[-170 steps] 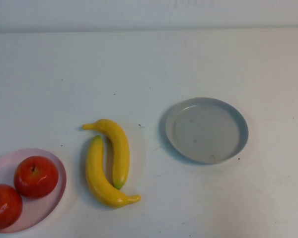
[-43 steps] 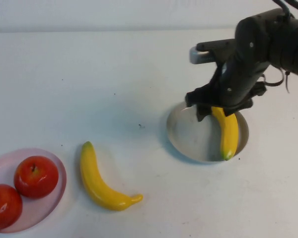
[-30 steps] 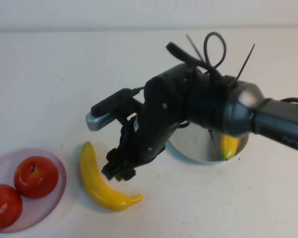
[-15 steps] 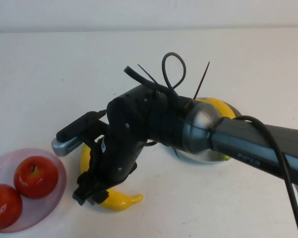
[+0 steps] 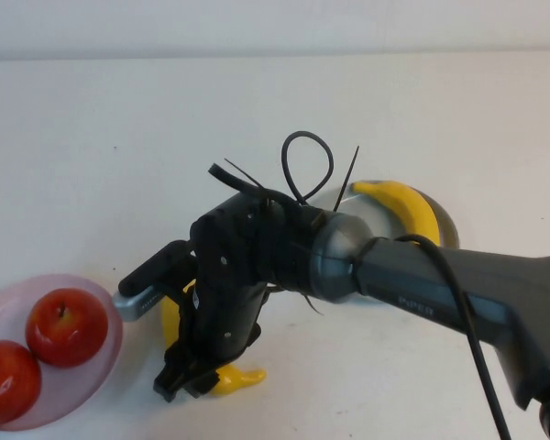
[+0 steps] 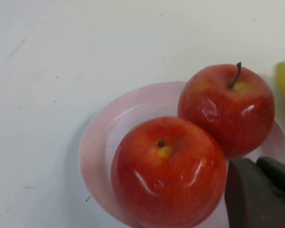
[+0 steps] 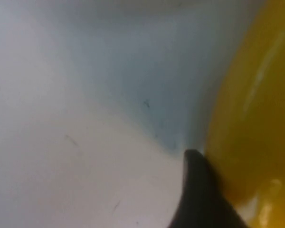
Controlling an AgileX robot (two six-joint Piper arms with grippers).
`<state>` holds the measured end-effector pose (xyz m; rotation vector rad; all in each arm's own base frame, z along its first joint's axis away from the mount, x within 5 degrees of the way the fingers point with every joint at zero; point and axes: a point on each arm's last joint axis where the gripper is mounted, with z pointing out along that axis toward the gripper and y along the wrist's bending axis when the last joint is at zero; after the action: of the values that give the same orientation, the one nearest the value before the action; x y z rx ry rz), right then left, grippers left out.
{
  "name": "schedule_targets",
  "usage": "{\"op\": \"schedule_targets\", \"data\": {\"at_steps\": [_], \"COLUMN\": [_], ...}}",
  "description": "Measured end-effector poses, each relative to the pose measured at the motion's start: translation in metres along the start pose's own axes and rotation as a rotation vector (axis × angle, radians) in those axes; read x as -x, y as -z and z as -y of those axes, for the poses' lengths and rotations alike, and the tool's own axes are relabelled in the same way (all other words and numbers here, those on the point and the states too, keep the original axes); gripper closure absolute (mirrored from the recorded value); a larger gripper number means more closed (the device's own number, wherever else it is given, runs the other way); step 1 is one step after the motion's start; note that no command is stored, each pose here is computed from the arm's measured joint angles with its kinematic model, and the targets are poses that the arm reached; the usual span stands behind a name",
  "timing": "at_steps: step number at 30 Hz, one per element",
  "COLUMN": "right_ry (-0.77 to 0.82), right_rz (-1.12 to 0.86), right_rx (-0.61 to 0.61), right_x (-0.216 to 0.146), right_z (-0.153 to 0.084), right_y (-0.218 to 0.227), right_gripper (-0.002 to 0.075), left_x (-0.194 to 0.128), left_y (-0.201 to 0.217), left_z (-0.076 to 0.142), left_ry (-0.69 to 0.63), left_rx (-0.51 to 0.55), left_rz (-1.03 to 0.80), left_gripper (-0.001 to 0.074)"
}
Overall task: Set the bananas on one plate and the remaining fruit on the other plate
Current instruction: Put another type of fruit in the right plate
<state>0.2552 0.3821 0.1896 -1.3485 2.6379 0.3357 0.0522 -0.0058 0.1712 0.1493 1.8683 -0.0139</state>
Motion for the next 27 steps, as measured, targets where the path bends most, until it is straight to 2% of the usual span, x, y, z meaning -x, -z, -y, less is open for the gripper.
{"op": "schedule_targets", "data": {"at_steps": [3, 7, 11, 16, 22, 27], "right_ry": [-0.006, -0.061, -0.152, -0.285, -0.423, -0.482], "right_rz": [0.002, 0.025, 0.084, 0.149, 0.116, 0.085], "right_rx": [-0.001, -0.019, -0.046, -0.141, -0.231, -0.248], "right_x": [0.001, 0.003, 0.005, -0.005, -0.026, -0.035], "right_z": [0.000, 0.002, 0.018, 0.070, 0.137, 0.164], "right_y": [0.003, 0.012, 0.039, 0.078, 0.084, 0.076], "right_gripper": [0.0414, 0.0413, 0.0413, 0.0413, 0.0413, 0.0413], "left_x": [0.000, 0.000, 0.000, 0.000, 0.000, 0.000], "left_y": [0.000, 0.000, 0.000, 0.000, 0.000, 0.000], "left_z": [0.000, 0.000, 0.000, 0.000, 0.000, 0.000], "left_ry": [0.000, 0.000, 0.000, 0.000, 0.000, 0.000], "left_rx": [0.000, 0.000, 0.000, 0.000, 0.000, 0.000], "left_rz": [0.000, 0.000, 0.000, 0.000, 0.000, 0.000], "left_gripper": [0.0732, 0.0732, 0.0732, 0.0732, 0.0732, 0.0732]}}
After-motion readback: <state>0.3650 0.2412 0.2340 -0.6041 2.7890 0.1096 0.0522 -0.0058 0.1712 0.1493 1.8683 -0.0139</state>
